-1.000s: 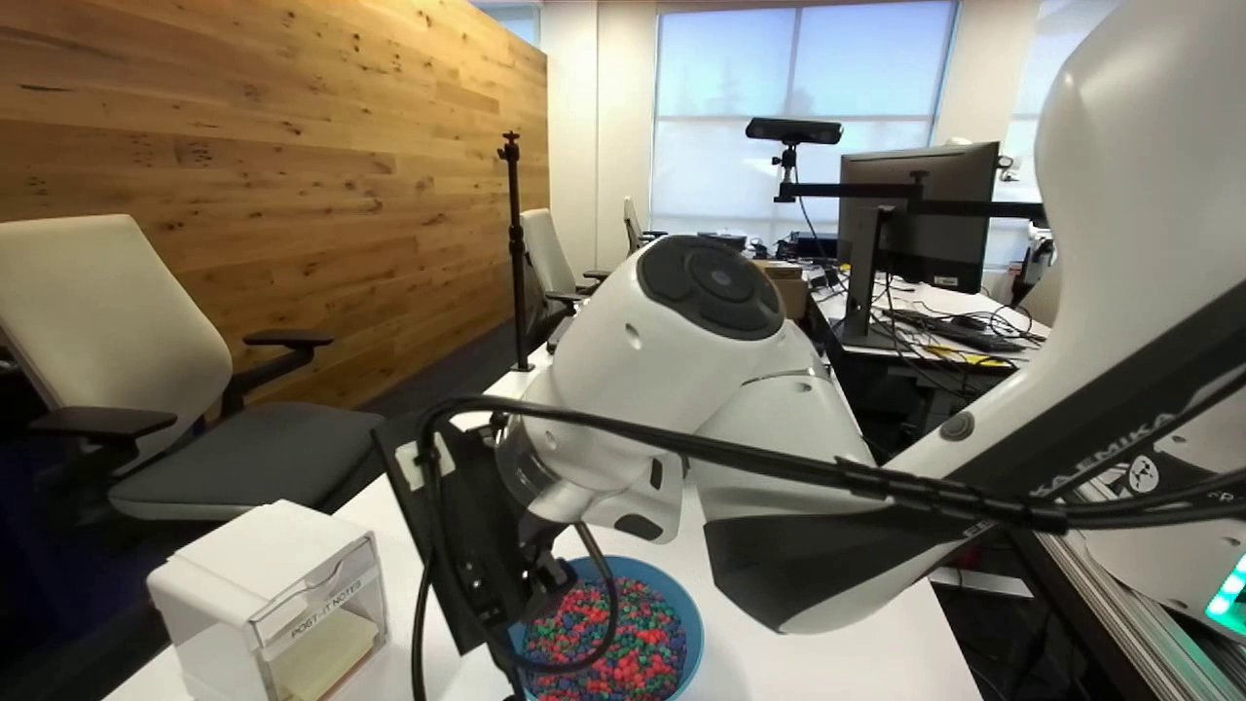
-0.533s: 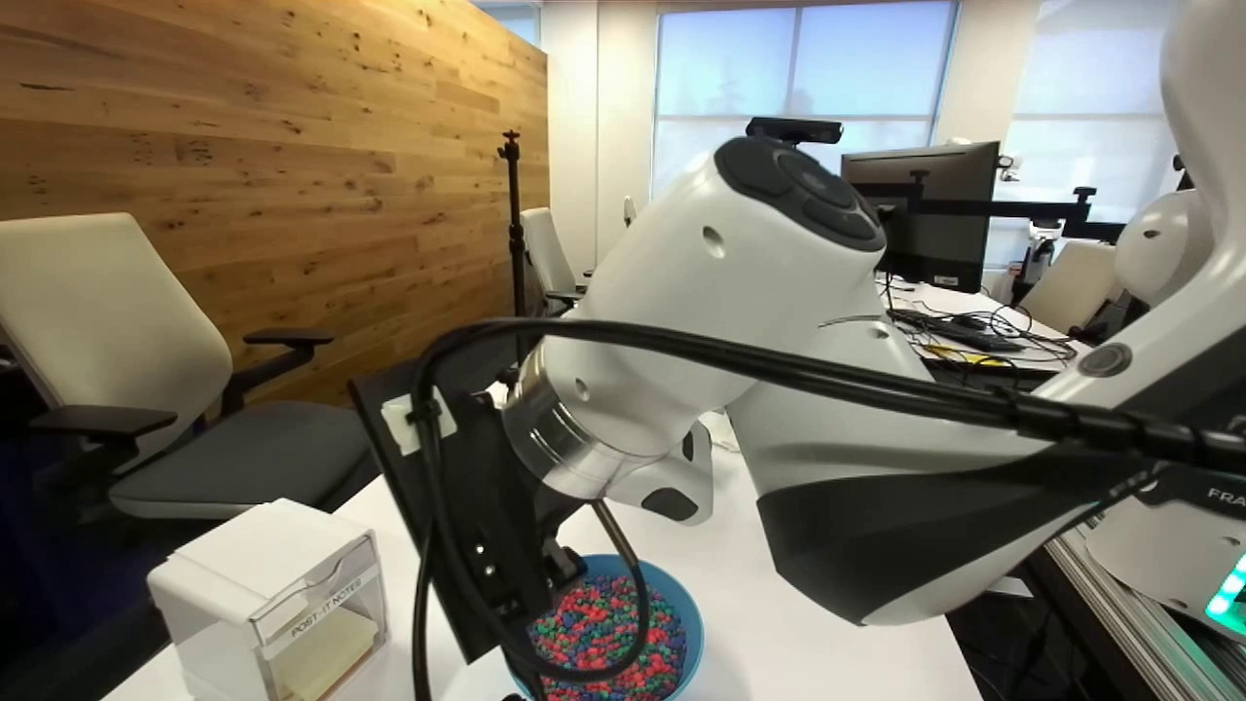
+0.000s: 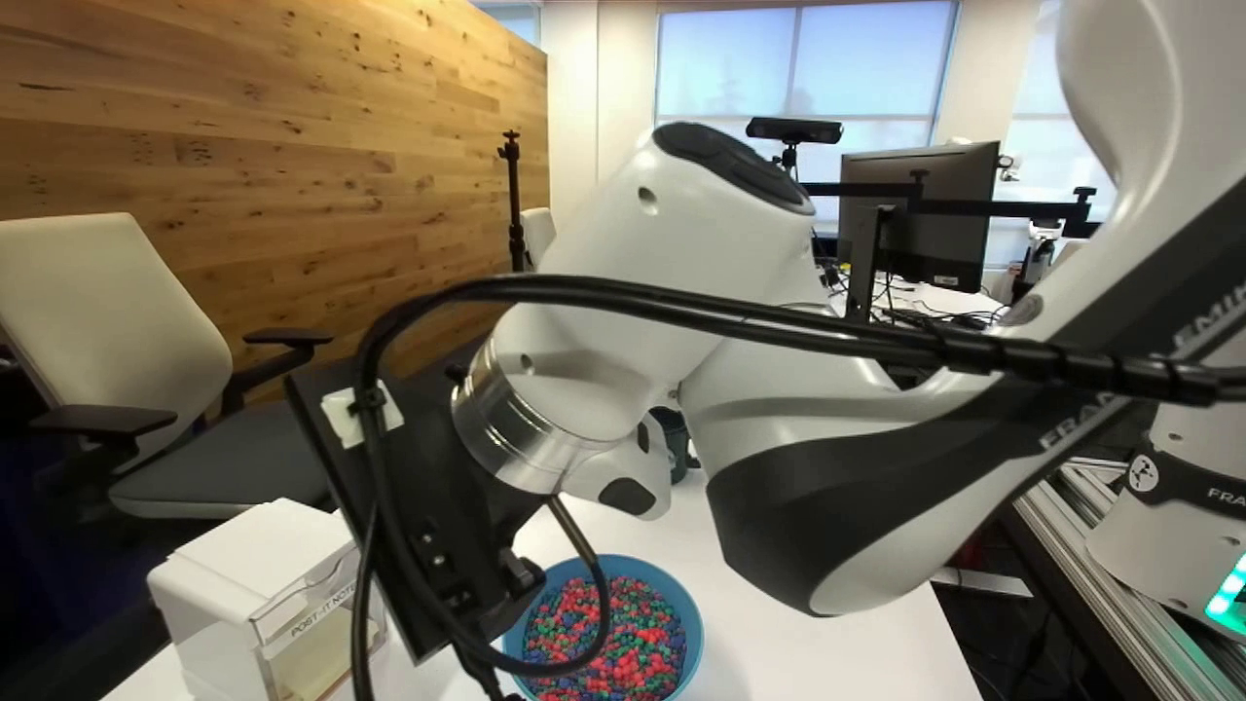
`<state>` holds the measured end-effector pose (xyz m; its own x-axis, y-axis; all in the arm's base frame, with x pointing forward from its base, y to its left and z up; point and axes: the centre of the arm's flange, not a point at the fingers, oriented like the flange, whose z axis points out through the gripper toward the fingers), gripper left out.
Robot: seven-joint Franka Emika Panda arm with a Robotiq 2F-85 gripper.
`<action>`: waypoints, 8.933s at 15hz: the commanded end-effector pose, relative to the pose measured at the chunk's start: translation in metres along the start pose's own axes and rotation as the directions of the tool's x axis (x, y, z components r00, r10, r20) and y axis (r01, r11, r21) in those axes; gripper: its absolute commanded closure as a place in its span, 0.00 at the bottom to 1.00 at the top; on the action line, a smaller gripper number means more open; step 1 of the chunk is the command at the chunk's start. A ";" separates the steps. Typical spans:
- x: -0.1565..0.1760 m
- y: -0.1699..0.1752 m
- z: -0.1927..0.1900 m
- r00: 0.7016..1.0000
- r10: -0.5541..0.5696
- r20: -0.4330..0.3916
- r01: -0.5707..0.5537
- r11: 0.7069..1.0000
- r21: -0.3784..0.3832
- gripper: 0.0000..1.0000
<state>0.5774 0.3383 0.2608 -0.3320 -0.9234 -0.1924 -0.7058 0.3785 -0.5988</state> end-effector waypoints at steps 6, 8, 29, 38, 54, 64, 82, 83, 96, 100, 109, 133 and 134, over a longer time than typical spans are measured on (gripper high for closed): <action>-0.018 -0.032 0.047 0.993 -0.057 0.101 0.068 0.991 -0.116 0.00; -0.020 -0.033 0.052 0.989 -0.078 0.122 0.094 0.987 -0.134 0.00; -0.011 -0.035 0.078 0.973 -0.142 0.184 0.175 0.969 -0.175 0.00; -0.007 -0.031 0.082 0.974 -0.124 0.187 0.157 0.972 -0.174 0.00; 0.008 -0.041 0.081 0.980 -0.128 0.155 0.148 0.981 -0.124 0.00; 0.010 -0.036 0.093 0.978 -0.113 0.177 0.135 0.984 -0.117 0.00; 0.001 -0.012 0.065 0.985 -0.091 0.147 0.106 0.990 -0.093 0.00; 0.002 -0.009 0.065 0.986 -0.083 0.143 0.097 0.991 -0.096 0.00; 0.013 -0.020 0.072 0.990 -0.078 0.118 0.087 0.993 -0.077 0.00; 0.009 -0.021 0.075 0.988 -0.083 0.128 0.093 0.993 -0.075 0.00; 0.005 -0.024 0.091 0.982 -0.088 0.167 0.103 0.991 -0.083 0.00; 0.011 -0.032 0.102 0.976 -0.089 0.197 0.109 0.989 -0.095 0.27; 0.012 -0.032 0.098 0.977 -0.093 0.190 0.111 0.990 -0.088 0.22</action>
<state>0.6577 0.3066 0.1889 -0.1429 -0.9465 -0.2895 -0.8012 0.2823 -0.5275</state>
